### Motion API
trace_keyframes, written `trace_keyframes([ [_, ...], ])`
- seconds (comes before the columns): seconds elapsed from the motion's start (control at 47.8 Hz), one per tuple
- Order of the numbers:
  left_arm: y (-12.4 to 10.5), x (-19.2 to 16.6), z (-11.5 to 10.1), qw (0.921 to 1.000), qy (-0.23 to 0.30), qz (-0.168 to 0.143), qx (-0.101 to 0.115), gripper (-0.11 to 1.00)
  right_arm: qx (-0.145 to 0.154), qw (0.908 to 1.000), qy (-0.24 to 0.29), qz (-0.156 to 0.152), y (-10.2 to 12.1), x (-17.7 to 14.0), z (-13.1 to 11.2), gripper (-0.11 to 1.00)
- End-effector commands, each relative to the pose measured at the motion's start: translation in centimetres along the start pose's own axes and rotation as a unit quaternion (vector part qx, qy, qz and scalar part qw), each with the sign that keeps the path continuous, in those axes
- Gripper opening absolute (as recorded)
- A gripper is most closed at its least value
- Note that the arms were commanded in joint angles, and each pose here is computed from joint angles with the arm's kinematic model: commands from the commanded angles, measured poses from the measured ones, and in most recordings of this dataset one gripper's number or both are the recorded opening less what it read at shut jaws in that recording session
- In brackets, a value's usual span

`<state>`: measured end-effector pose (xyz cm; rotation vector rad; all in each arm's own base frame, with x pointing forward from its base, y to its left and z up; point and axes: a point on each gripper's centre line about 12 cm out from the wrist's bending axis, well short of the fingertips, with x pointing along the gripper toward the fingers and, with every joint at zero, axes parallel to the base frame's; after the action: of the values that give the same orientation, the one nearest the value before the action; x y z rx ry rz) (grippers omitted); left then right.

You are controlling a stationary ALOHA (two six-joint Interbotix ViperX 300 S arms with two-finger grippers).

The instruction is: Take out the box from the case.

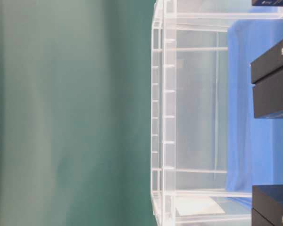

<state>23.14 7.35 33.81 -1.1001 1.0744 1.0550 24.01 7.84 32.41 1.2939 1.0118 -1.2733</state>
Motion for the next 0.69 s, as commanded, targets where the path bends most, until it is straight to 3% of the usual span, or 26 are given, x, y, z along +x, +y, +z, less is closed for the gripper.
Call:
trace_keyframes([
  [0.0, 0.1, -0.6, 0.0, 0.9999, -0.005, -0.009, -0.001, 0.99, -0.002, 0.9999, 0.007, 0.012, -0.8, -0.8, 0.4, 0.91],
  [0.397, 0.0, -0.6, 0.0, 0.9999, -0.006, -0.011, -0.001, 0.99, -0.015, 0.9997, 0.004, 0.018, -0.7, -0.9, 0.8, 0.91],
  [0.669, 0.0, -0.6, 0.0, 0.9999, -0.006, -0.013, -0.002, 0.99, -0.021, 0.9997, -0.008, 0.01, 0.0, -0.2, 3.6, 0.91],
])
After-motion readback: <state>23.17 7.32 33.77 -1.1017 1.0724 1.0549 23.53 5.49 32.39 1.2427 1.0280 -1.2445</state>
